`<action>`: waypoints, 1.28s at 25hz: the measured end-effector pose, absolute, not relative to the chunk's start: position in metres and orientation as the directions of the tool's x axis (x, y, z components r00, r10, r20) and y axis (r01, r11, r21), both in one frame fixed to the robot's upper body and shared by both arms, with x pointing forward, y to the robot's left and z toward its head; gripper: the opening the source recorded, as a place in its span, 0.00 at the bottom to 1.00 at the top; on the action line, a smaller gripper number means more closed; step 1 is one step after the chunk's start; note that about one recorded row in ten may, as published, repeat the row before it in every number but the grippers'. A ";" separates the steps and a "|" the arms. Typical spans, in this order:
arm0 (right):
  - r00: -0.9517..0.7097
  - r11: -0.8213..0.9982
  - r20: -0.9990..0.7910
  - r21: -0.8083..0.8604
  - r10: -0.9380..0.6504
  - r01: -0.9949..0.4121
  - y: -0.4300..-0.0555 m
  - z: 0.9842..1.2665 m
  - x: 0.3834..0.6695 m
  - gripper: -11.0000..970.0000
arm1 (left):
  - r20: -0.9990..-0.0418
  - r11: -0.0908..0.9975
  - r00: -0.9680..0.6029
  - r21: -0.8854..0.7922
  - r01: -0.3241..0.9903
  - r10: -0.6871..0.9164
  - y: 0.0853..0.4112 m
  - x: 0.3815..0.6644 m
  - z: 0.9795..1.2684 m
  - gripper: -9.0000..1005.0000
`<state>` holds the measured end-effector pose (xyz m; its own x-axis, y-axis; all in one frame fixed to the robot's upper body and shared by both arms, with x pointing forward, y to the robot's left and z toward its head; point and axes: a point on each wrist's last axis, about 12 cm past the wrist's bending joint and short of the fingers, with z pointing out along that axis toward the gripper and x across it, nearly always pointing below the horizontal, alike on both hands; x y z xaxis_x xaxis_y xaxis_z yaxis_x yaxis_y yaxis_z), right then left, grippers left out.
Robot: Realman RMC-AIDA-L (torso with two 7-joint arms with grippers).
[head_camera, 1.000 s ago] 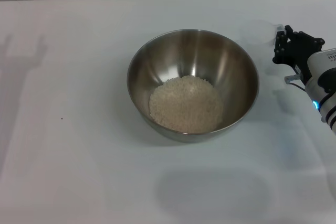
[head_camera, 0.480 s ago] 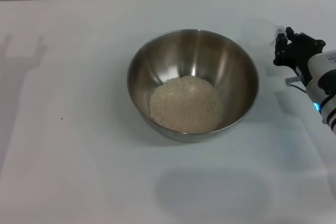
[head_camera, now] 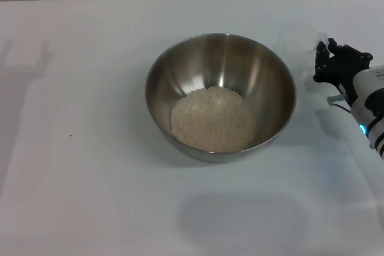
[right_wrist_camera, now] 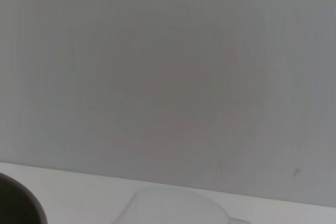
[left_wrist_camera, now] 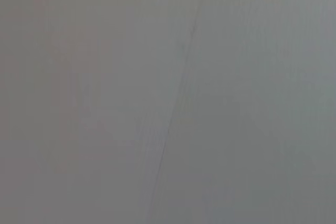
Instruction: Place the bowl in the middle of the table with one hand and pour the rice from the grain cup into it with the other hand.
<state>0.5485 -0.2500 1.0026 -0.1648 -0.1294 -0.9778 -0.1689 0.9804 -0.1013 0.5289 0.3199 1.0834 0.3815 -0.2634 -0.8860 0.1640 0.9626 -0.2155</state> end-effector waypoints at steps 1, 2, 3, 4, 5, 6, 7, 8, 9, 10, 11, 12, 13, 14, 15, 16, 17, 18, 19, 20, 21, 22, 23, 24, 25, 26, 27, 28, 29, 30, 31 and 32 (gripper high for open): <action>-0.161 0.980 -0.978 -0.102 -0.130 -0.172 -0.250 1.002 0.547 0.16 | -0.886 0.963 0.381 -0.215 0.163 -0.263 0.320 0.529 1.083 0.86; -0.161 0.980 -0.978 -0.102 -0.130 -0.172 -0.250 1.002 0.547 0.16 | -0.886 0.963 0.381 -0.215 0.163 -0.263 0.320 0.529 1.083 0.86; -0.158 0.980 -0.979 -0.102 -0.130 -0.173 -0.250 1.002 0.546 0.16 | -0.887 0.963 0.381 -0.215 0.163 -0.262 0.321 0.528 1.083 0.86; -0.156 0.979 -0.979 -0.102 -0.130 -0.174 -0.250 1.002 0.545 0.16 | -0.887 0.963 0.381 -0.214 0.162 -0.261 0.321 0.528 1.083 0.86; -0.154 0.980 -0.980 -0.102 -0.129 -0.173 -0.250 1.002 0.545 0.17 | -0.887 0.963 0.381 -0.214 0.162 -0.261 0.321 0.528 1.083 0.86; -0.153 0.980 -0.980 -0.100 -0.127 -0.170 -0.251 1.002 0.543 0.17 | -0.887 0.963 0.381 -0.214 0.162 -0.261 0.321 0.528 1.083 0.86; -0.153 0.980 -0.980 -0.100 -0.127 -0.170 -0.251 1.002 0.543 0.19 | -0.887 0.963 0.381 -0.214 0.161 -0.261 0.321 0.528 1.083 0.86; -0.155 0.981 -0.980 -0.098 -0.124 -0.166 -0.252 1.001 0.541 0.21 | -0.887 0.964 0.381 -0.214 0.160 -0.260 0.322 0.528 1.083 0.86; -0.155 0.981 -0.980 -0.098 -0.124 -0.166 -0.252 1.001 0.541 0.23 | -0.887 0.964 0.381 -0.214 0.160 -0.260 0.322 0.528 1.083 0.86; -0.155 0.982 -0.980 -0.097 -0.122 -0.162 -0.253 1.000 0.540 0.26 | -0.887 0.964 0.381 -0.214 0.160 -0.260 0.322 0.527 1.083 0.86; -0.151 0.983 -0.982 -0.093 -0.117 -0.156 -0.254 1.000 0.537 0.26 | -0.888 0.964 0.381 -0.214 0.158 -0.260 0.322 0.527 1.082 0.86; -0.151 0.983 -0.982 -0.093 -0.117 -0.156 -0.254 1.000 0.537 0.26 | -0.888 0.964 0.381 -0.214 0.158 -0.259 0.322 0.526 1.082 0.86; -0.145 0.984 -0.983 -0.092 -0.115 -0.153 -0.255 0.999 0.535 0.26 | -0.888 0.964 0.380 -0.214 0.158 -0.259 0.323 0.526 1.082 0.86; -0.136 0.985 -0.984 -0.090 -0.111 -0.150 -0.256 0.999 0.532 0.26 | -0.889 0.965 0.379 -0.211 0.157 -0.257 0.323 0.525 1.081 0.86; -0.136 0.985 -0.984 -0.090 -0.111 -0.150 -0.256 0.999 0.532 0.26 | -0.889 0.965 0.379 -0.211 0.157 -0.257 0.323 0.525 1.081 0.86; -0.134 0.985 -0.985 -0.084 -0.105 -0.151 -0.255 0.997 0.527 0.26 | -0.890 0.966 0.378 -0.208 0.156 -0.253 0.322 0.524 1.081 0.86; -0.134 0.985 -0.985 -0.084 -0.105 -0.151 -0.255 0.997 0.527 0.25 | -0.890 0.966 0.378 -0.208 0.156 -0.253 0.322 0.524 1.081 0.86; -0.132 0.985 -0.986 -0.083 -0.104 -0.154 -0.255 0.997 0.524 0.25 | -0.892 0.966 0.377 -0.207 0.154 -0.251 0.323 0.523 1.080 0.86; -0.119 0.982 -0.987 -0.085 -0.106 -0.166 -0.254 0.995 0.518 0.25 | -0.892 0.967 0.376 -0.207 0.152 -0.250 0.323 0.522 1.079 0.86; -0.119 0.982 -0.987 -0.085 -0.106 -0.166 -0.254 0.995 0.518 0.25 | -0.892 0.967 0.376 -0.207 0.152 -0.250 0.323 0.522 1.079 0.86; -0.085 0.979 -0.990 -0.091 -0.108 -0.184 -0.252 0.996 0.509 0.25 | -0.893 0.967 0.375 -0.206 0.149 -0.248 0.323 0.521 1.079 0.86; -0.085 0.979 -0.990 -0.091 -0.108 -0.184 -0.252 0.996 0.509 0.25 | -0.893 0.967 0.375 -0.206 0.149 -0.248 0.323 0.521 1.079 0.86; -0.074 0.977 -0.991 -0.093 -0.109 -0.191 -0.252 0.996 0.506 0.25 | -0.895 0.968 0.373 -0.205 0.146 -0.246 0.324 0.520 1.078 0.86; -0.050 0.975 -0.993 -0.096 -0.108 -0.199 -0.251 0.997 0.501 0.25 | -0.895 0.968 0.373 -0.205 0.146 -0.246 0.324 0.520 1.078 0.86; -0.026 0.974 -0.994 -0.098 -0.105 -0.204 -0.250 0.998 0.497 0.25 | -0.896 0.968 0.371 -0.205 0.144 -0.245 0.325 0.519 1.077 0.86; 0.015 0.974 -0.995 -0.098 -0.097 -0.204 -0.251 1.001 0.490 0.25 | -0.897 0.968 0.369 -0.206 0.141 -0.245 0.325 0.518 1.076 0.86; 0.075 0.977 -0.993 -0.099 -0.086 -0.191 -0.254 1.006 0.482 0.25 | -0.897 0.968 0.368 -0.207 0.139 -0.245 0.325 0.517 1.075 0.86; 0.075 0.977 -0.993 -0.099 -0.086 -0.191 -0.254 1.006 0.482 0.25 | -0.898 0.968 0.367 -0.207 0.138 -0.244 0.325 0.516 1.075 0.86; 0.104 0.978 -0.991 -0.100 -0.082 -0.183 -0.256 1.008 0.479 0.25 | -0.898 0.969 0.366 -0.207 0.137 -0.244 0.325 0.516 1.074 0.86; 0.104 0.978 -0.991 -0.100 -0.082 -0.183 -0.256 1.008 0.479 0.25 | -0.898 0.969 0.366 -0.207 0.137 -0.244 0.325 0.516 1.074 0.86; 0.160 0.982 -0.984 -0.106 -0.080 -0.159 -0.262 1.014 0.474 0.25 | -0.899 0.969 0.364 -0.208 0.133 -0.243 0.326 0.514 1.073 0.86; 0.160 0.982 -0.984 -0.106 -0.080 -0.159 -0.262 1.014 0.474 0.25 | -0.899 0.969 0.364 -0.208 0.133 -0.243 0.326 0.514 1.073 0.86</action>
